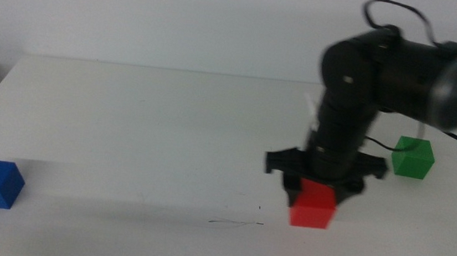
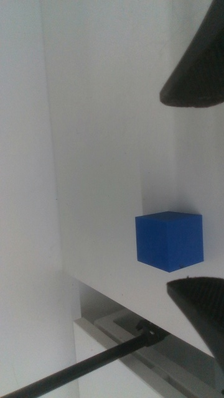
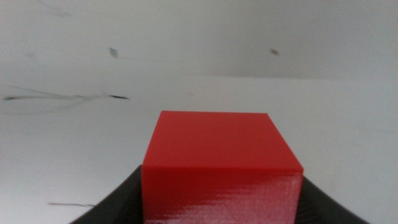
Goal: Stack red cubes first, then green, then blue cubes in a specific spot.
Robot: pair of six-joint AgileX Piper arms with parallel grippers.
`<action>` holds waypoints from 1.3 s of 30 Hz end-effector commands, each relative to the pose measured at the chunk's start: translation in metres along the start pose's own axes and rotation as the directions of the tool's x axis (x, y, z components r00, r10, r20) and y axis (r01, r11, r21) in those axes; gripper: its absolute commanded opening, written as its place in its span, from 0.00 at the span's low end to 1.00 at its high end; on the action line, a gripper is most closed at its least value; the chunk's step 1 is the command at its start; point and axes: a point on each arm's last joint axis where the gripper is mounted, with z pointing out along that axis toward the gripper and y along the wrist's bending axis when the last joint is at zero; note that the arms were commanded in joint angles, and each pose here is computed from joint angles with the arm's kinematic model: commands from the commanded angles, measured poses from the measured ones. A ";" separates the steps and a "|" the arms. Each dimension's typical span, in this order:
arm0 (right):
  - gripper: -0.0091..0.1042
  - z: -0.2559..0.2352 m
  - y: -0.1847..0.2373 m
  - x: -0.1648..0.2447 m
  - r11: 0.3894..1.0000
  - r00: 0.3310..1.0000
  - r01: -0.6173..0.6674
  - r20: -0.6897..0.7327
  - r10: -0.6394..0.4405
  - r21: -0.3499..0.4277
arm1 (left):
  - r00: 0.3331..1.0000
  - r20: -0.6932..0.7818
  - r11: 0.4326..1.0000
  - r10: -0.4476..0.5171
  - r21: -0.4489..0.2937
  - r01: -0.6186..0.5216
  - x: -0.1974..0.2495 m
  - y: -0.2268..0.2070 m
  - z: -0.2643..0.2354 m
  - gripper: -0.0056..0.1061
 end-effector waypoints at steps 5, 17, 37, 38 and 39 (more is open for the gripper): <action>0.10 -0.024 0.039 -0.019 0.997 0.995 0.066 0.075 -0.063 -0.037 | 0.994 0.106 1.000 -0.013 0.000 0.013 -0.010 0.000 -0.002 0.89; 0.10 0.002 0.081 -0.033 0.992 0.993 0.112 0.049 -0.109 -0.061 | 0.994 0.106 1.000 -0.013 0.000 0.013 -0.010 0.000 -0.002 0.89; 0.10 0.035 0.088 -0.036 0.997 0.998 0.062 -0.002 -0.062 -0.051 | 0.994 0.106 1.000 -0.013 0.000 0.013 -0.010 0.000 -0.002 0.89; 0.10 0.035 0.089 -0.037 0.998 0.999 0.038 0.004 -0.038 -0.056 | 0.994 0.106 1.000 -0.013 0.000 0.013 -0.010 0.000 -0.002 0.89; 0.10 0.035 0.089 -0.037 0.998 1.000 0.024 0.004 -0.023 -0.056 | 0.994 0.106 1.000 -0.013 0.000 0.013 -0.010 0.000 -0.002 0.89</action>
